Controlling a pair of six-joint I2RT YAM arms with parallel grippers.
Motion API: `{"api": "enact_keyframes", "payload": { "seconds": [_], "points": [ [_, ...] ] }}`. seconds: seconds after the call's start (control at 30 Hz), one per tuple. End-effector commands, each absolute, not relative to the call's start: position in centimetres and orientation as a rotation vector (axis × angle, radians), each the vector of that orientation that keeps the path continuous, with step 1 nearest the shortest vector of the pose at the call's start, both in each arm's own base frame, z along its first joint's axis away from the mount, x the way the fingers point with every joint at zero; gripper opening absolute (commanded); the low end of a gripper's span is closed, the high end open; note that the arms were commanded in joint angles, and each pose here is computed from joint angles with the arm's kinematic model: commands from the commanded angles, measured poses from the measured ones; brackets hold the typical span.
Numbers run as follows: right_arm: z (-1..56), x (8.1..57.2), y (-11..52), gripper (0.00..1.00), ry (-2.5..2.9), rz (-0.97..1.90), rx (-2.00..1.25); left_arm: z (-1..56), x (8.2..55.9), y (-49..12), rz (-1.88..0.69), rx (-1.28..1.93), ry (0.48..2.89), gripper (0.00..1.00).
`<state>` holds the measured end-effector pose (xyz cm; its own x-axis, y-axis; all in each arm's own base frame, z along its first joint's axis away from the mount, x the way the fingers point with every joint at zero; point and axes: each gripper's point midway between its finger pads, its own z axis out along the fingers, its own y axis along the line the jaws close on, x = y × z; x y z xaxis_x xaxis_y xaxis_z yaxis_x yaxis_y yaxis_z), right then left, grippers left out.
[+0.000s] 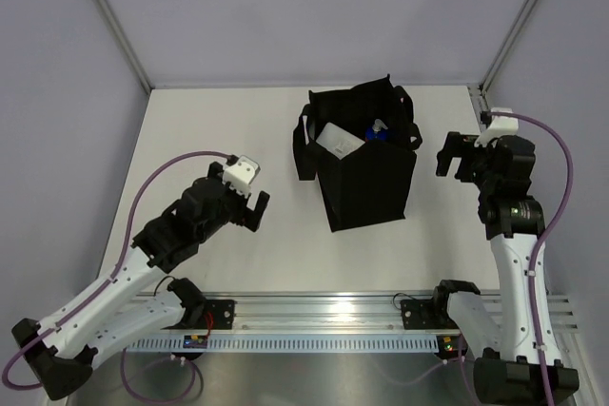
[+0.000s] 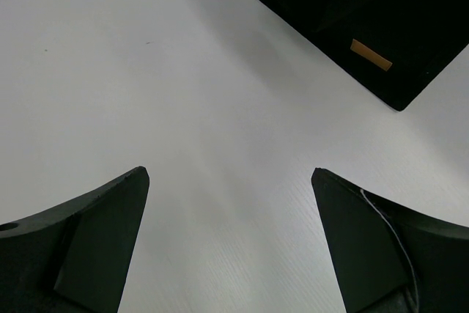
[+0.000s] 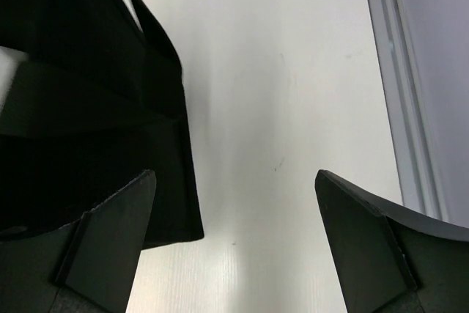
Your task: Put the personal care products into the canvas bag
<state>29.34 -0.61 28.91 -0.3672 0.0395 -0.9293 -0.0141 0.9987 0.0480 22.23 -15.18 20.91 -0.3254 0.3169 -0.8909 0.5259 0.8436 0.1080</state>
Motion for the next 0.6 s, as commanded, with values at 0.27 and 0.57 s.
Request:
{"api": "enact_keyframes", "payload": {
  "seconds": [0.27,0.57],
  "points": [
    [25.3,29.5,-4.2,0.99,1.925,-0.060,0.337,22.2,22.6,-15.6,-0.266,0.592,1.893,0.99],
    [26.5,28.9,-4.1,1.00,1.849,-0.102,0.219,21.7,22.8,-15.5,-0.248,0.592,1.912,0.99]
  ]
}}
